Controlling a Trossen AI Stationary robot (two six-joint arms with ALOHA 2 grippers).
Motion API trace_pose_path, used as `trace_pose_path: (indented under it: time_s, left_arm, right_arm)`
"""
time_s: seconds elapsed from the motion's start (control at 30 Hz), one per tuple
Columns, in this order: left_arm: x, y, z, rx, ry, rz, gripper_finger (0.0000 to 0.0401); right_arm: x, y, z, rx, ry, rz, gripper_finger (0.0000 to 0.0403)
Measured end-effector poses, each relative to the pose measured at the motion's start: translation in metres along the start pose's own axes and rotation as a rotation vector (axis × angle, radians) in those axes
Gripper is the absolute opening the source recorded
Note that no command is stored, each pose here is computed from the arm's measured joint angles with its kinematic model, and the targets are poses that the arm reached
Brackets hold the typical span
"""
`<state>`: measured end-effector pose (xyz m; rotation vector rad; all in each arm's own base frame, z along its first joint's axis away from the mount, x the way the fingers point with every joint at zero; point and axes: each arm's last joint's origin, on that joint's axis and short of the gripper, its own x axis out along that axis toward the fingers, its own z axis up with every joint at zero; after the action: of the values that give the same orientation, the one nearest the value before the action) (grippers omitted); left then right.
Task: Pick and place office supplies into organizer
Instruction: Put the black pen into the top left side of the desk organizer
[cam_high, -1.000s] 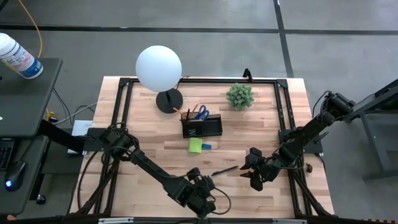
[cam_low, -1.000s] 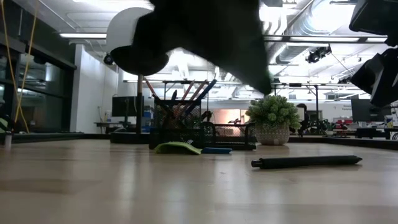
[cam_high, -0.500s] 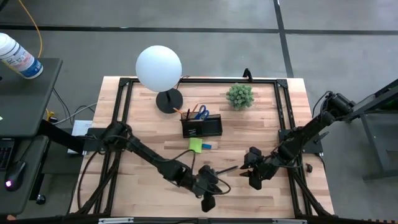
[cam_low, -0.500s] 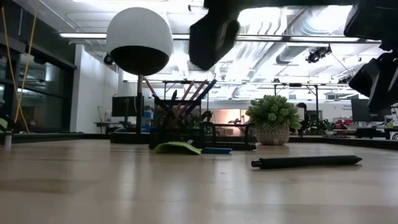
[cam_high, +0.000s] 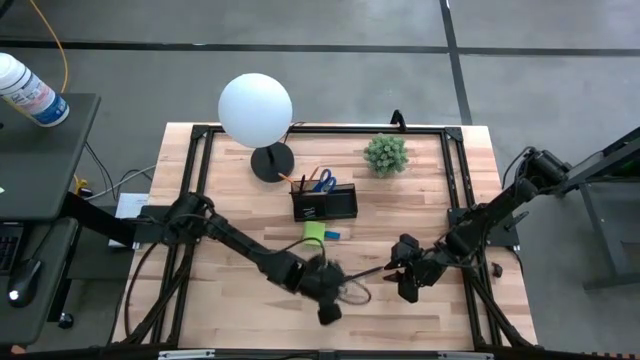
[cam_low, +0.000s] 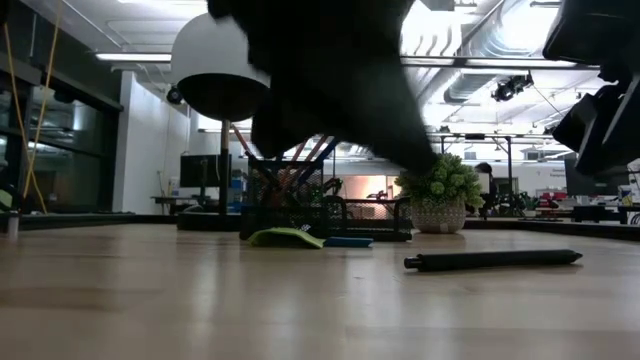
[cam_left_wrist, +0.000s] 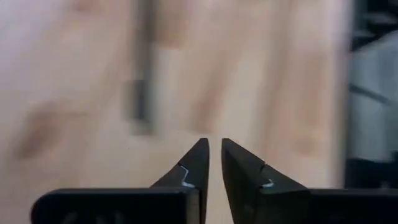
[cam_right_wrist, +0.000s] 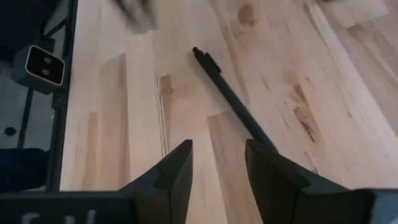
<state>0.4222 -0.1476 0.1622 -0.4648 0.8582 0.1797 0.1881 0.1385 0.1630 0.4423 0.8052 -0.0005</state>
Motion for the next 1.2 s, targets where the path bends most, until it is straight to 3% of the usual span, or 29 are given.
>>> trace_pose_path:
  time_s: [0.1, 0.4, 0.47, 0.63, 0.87, 0.93, 1.2]
  left_arm:
    - [0.001, 0.011, 0.000, -0.014, 0.018, 0.091, 0.0051]
    - [0.005, 0.011, 0.000, -0.047, -0.035, 0.122, 0.0153]
    - [0.005, 0.007, -0.005, -0.023, -0.077, 0.182, 0.0162]
    - [-0.004, -0.015, -0.010, 0.056, -0.171, 0.230, 0.0150]
    - [0.012, -0.009, -0.017, 0.053, -0.158, 0.269, 0.0116]
    - [0.023, -0.008, -0.020, 0.041, -0.144, 0.237, 0.0110]
    - [0.023, -0.009, -0.017, 0.062, -0.154, 0.257, 0.0096]
  right_arm:
    - [0.001, -0.001, 0.002, 0.002, -0.007, -0.003, 0.0138]
    - [0.002, -0.003, 0.005, -0.003, -0.032, -0.022, 0.0138]
    - [0.002, -0.004, 0.005, -0.003, -0.038, -0.027, 0.0138]
    - [0.002, -0.003, 0.006, -0.002, -0.048, -0.031, 0.0138]
    - [0.002, -0.004, 0.006, -0.002, -0.054, -0.036, 0.0138]
    - [0.002, -0.004, 0.006, -0.002, -0.054, -0.036, 0.0138]
    - [0.002, -0.003, 0.007, 0.006, -0.060, -0.032, 0.0138]
